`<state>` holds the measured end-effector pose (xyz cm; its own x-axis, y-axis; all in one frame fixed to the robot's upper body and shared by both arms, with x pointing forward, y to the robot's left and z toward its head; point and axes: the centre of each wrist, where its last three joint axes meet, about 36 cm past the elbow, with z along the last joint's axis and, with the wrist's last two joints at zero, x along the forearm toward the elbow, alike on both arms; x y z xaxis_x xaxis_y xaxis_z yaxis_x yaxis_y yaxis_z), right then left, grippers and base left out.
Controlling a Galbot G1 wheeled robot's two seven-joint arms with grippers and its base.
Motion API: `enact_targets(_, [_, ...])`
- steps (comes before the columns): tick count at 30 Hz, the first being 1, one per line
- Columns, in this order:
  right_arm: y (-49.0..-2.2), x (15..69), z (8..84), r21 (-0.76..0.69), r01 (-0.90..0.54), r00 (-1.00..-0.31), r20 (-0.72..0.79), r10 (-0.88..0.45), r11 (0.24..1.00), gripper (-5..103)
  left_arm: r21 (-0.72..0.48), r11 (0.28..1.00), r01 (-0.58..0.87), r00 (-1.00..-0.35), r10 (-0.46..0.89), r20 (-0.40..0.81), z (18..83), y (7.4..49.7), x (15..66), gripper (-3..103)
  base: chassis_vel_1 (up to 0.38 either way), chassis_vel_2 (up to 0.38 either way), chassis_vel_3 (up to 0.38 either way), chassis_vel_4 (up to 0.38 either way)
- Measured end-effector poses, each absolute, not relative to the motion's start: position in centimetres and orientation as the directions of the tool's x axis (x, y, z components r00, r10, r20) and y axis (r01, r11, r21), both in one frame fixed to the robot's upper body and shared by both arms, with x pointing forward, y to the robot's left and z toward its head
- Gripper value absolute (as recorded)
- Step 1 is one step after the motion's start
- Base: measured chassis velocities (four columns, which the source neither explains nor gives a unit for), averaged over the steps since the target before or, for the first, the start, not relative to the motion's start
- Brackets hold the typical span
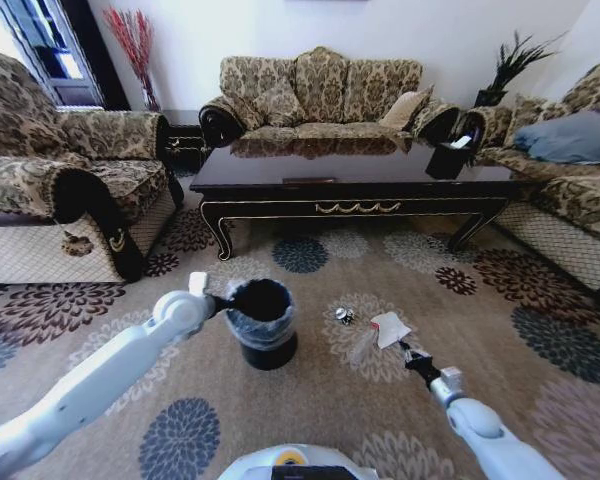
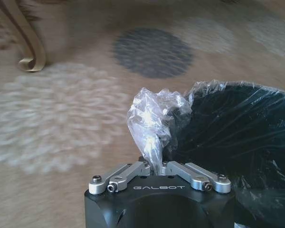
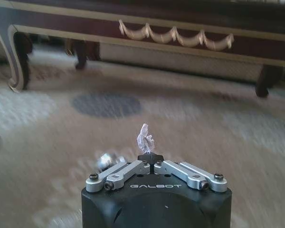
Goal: Move to the front of the table and pick up the trash from the floor, then place it into the trash bin.
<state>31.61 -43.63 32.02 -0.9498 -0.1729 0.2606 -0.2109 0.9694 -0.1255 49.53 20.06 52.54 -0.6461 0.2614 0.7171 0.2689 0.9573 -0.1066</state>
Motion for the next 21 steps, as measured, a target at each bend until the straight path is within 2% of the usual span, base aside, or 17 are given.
enact_targets(3, [-41.4,30.0,36.1,-0.118,-0.256,-0.955,0.186,-0.232,0.96,0,-0.101,0.938,0.331,-0.625,0.298,0.722,52.8,15.7,51.0,3,0.0,0.0,0.0,0.0])
enact_targets(8, [-38.9,28.4,40.2,-0.121,-0.297,-0.952,0.116,-0.284,0.947,0,-0.074,0.911,0.406,-0.607,0.329,0.723,53.3,11.6,51.9,3,0.0,0.0,0.0,0.0])
enact_targets(15, [-34.2,27.5,45.1,-0.106,-0.375,-0.927,0.024,-0.375,0.921,0,-0.038,0.886,0.462,-0.584,0.336,0.739,53.0,8.2,52.3,3,0.0,0.0,0.0,0.0])
enact_targets(21, [-32.1,27.2,46.1,-0.092,-0.408,-0.912,0.012,-0.409,0.908,0,-0.03,0.863,0.504,-0.559,0.352,0.751,52.4,5.3,51.6,3,0.0,0.0,0.0,0.0])
